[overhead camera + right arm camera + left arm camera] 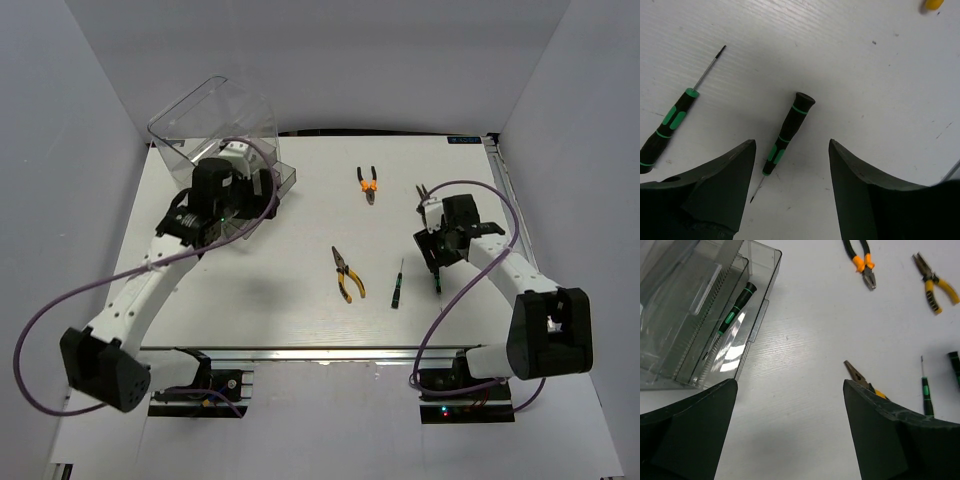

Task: Sort the tools into containers

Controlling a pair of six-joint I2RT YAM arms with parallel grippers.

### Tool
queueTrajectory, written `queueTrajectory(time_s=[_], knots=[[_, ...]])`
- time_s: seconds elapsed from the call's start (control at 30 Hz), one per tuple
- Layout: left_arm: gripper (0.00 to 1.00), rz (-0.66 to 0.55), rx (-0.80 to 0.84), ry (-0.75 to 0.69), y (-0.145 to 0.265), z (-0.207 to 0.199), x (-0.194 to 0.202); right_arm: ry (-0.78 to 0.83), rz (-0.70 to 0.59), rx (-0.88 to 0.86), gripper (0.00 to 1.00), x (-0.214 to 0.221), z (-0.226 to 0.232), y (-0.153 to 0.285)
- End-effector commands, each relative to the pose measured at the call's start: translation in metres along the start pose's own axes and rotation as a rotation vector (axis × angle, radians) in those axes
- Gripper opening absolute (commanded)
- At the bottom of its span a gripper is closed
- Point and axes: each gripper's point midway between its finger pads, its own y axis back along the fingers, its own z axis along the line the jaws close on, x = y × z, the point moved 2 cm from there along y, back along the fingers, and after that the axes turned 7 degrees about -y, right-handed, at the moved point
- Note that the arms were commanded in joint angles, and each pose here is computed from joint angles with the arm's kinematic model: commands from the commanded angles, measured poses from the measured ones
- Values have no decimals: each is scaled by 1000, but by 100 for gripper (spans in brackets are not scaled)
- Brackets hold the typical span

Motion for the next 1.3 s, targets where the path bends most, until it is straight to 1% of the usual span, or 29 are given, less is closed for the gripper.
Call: queueTrajectory(time_s=[0.0,0.03,0.1,0.17,0.2,0.23,0.3,0.33,0.5,0.53,0.6,0.63,0.7,0.73,0.77,0.8,0.83,0.87,0.9,0.93,0.97,1.0,1.03,1.1,1.13,1.17,1.2,1.23,1.27], knots=[[98,-141,-43,113,25,4,-19,-106,31,22,67,14,-6,-6],[98,-176,-42,117,36,4,-23,-117,45,13,66,17,-7,-11],[98,-198,-44,115,43,5,-21,-138,61,-5,65,22,-9,-18],[98,-242,-40,117,56,5,-26,-152,91,-46,60,27,-5,-28],[98,-243,-42,122,58,5,-22,-156,97,-56,59,27,-4,-31],[98,-249,-41,124,60,5,-22,-172,120,-69,55,31,-3,-38],[98,-264,-46,133,67,6,-21,-181,125,-100,51,30,1,-43],[98,-277,-47,136,72,6,-21,-193,139,-112,48,32,3,-47],[98,-284,-68,156,79,10,-16,-207,169,-145,38,37,9,-55],[98,-282,-67,164,79,10,-14,-207,174,-142,32,39,8,-56],[98,-286,-66,169,80,9,-14,-205,182,-131,26,41,7,-57],[98,-287,-64,172,81,9,-14,-204,175,-126,21,38,5,-58],[98,-290,-61,171,82,9,-15,-191,149,-144,14,27,4,-56],[98,-291,-55,175,82,8,-15,-182,109,-154,10,11,2,-51],[98,-290,-53,178,82,7,-15,-170,74,-166,9,0,2,-47],[98,-294,-48,181,83,6,-16,-156,12,-202,8,-17,4,-38],[98,-300,-41,185,84,5,-17,-115,-49,-226,7,-33,5,-32],[98,-307,-37,186,85,5,-18,-68,-126,-246,6,-59,4,-21],[98,-315,-35,192,86,4,-19,-12,-194,-315,5,-76,15,-9],[98,-333,-31,196,90,4,-23,123,-250,-351,4,-92,24,-1],[98,-344,-31,196,92,4,-25,206,-286,-382,3,-102,32,6],[98,-361,-29,200,96,4,-29,308,-359,-427,3,-121,44,19],[98,-383,-26,199,100,3,-34,512,-416,-455,3,-131,63,25],[98,-429,-28,197,111,4,-45,744,-487,-498,3,-146,88,35],[98,-448,-31,199,115,5,-49,886,-521,-529,2,-152,115,39],[98,-470,-42,204,122,7,-54,1063,-559,-520,2,-158,126,35],[98,-495,-46,197,129,8,-61,1172,-602,-492,0,-175,137,42],[98,-508,-51,201,134,8,-64,1295,-639,-507,0,-182,163,46],[98,-520,-58,205,138,10,-67,1406,-680,-483,0,-194,174,47]])
